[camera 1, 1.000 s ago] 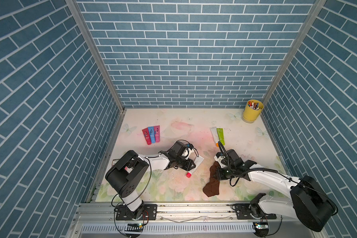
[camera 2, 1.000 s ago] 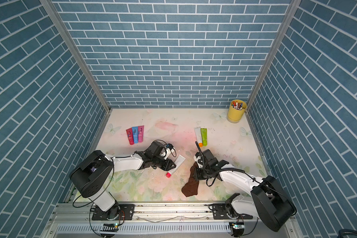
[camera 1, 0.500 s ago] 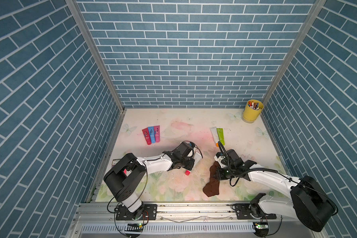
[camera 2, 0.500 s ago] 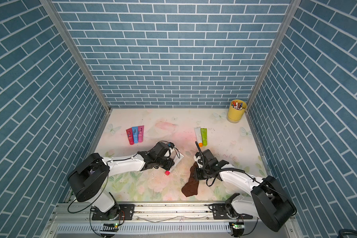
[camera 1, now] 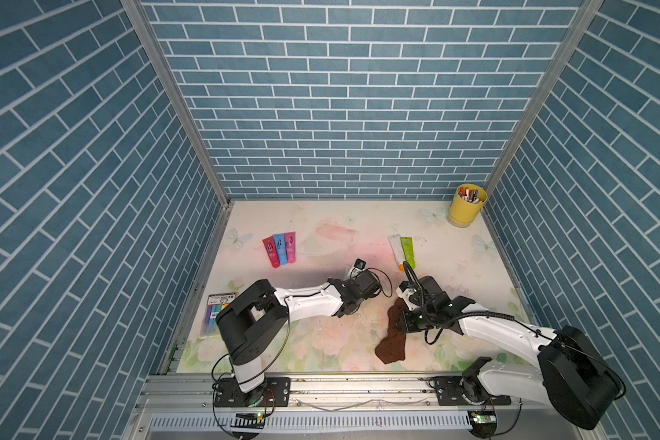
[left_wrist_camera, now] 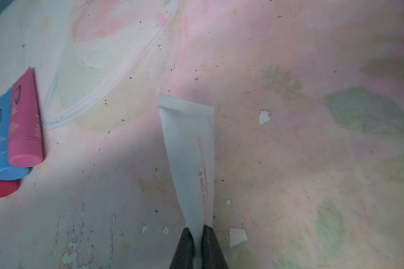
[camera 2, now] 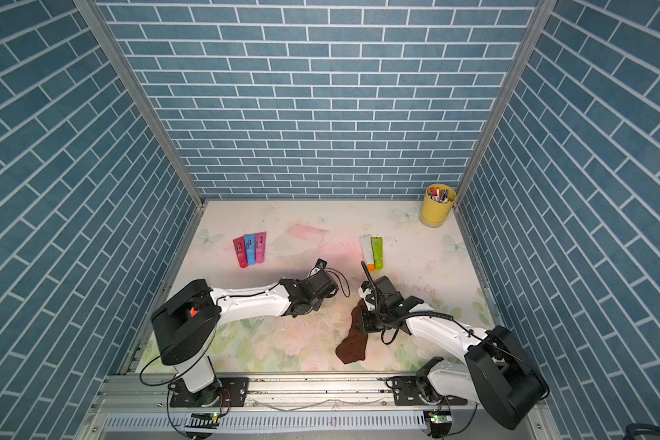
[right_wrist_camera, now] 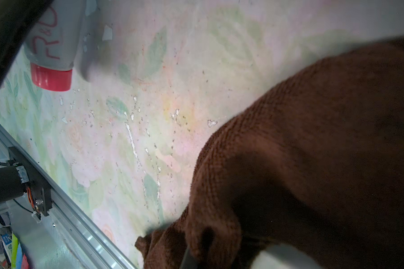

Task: Wipe the surface of the toothpaste tube
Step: Adjust the toothpaste at the center of the board.

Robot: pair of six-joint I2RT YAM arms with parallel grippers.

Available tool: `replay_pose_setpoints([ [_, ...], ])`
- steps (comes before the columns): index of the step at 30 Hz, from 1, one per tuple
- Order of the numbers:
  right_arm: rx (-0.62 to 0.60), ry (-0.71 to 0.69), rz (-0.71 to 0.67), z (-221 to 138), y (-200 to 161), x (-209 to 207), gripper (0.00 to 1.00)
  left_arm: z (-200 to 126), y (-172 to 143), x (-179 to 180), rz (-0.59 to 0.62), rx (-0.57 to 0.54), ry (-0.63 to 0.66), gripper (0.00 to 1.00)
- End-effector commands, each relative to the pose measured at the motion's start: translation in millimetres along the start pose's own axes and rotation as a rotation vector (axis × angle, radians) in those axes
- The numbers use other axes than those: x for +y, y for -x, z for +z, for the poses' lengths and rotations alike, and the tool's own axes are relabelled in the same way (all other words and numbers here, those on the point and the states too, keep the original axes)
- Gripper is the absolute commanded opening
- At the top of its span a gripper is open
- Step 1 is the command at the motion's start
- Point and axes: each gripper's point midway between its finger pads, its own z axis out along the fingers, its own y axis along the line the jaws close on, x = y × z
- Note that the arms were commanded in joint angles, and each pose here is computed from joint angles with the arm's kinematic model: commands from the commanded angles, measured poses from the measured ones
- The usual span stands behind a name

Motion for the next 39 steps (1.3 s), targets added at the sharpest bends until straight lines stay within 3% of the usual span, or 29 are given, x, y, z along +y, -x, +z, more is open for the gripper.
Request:
replay_pose_setpoints([
  [1, 0.011, -0.013, -0.037, -1, -6, -3, 0.00, -6, 8, 13, 0.047, -0.044, 0.165, 0.03],
  [7, 0.010, -0.015, -0.037, -1, -6, -3, 0.00, -2, 2, -9, 0.090, -0.041, 0.163, 0.08],
  [15, 0.011, -0.017, -0.035, -1, -6, -3, 0.00, 0, -6, -38, 0.118, -0.036, 0.082, 0.43],
  [20, 0.011, -0.017, -0.037, -1, -6, -3, 0.00, -25, 15, -39, 0.085, -0.115, 0.030, 0.58],
  [24, 0.012, -0.017, -0.036, -1, -6, -3, 0.00, -60, 38, -23, 0.033, -0.200, -0.024, 0.64],
  [28, 0.010, -0.018, -0.036, -1, -6, -3, 0.00, -82, 41, -11, -0.008, -0.222, -0.135, 0.69],
  [36, 0.008, -0.020, -0.035, -1, -5, -4, 0.00, -59, -1, 9, -0.205, -0.177, -0.429, 0.71],
  [39, 0.013, -0.020, -0.035, -1, -6, -4, 0.00, -48, -10, 15, -0.269, -0.170, -0.484, 0.71],
])
